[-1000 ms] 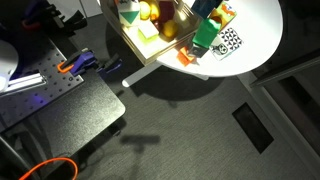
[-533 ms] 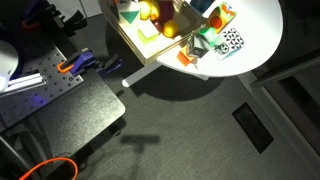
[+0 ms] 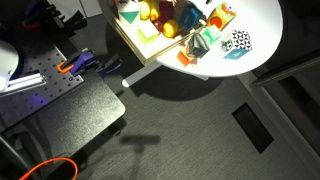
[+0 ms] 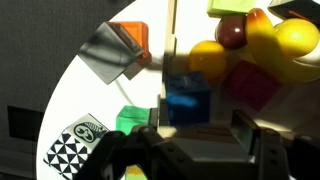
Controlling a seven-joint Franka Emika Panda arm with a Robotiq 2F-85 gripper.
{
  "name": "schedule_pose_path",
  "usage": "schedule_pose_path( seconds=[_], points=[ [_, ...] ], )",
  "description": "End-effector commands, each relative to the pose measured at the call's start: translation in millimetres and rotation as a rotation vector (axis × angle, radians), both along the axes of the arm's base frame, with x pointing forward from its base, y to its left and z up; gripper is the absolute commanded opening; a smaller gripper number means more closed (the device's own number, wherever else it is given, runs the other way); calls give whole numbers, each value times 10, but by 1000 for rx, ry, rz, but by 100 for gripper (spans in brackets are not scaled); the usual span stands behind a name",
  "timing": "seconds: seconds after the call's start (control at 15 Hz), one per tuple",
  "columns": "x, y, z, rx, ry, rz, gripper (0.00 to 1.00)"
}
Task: Put the blue building block on the tray
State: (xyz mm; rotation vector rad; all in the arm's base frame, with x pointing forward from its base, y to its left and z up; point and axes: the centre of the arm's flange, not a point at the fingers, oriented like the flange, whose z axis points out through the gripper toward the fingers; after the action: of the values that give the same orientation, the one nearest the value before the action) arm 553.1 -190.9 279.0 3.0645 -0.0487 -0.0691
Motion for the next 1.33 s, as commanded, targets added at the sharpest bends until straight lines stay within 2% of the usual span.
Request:
schedule_pose_path(
  seconds=[0.0,0.47,0.6,0.93,1.27],
  points=[
    [-97,149,9,-57,-10,-75,100],
    [-309,368,72,-104,-2,-302,100],
    [-399,438,132,-103,32,-333,100],
    [-631,577,348,-39,141,-318,100],
    [-820,732,687,23,188,-292,100]
  ],
)
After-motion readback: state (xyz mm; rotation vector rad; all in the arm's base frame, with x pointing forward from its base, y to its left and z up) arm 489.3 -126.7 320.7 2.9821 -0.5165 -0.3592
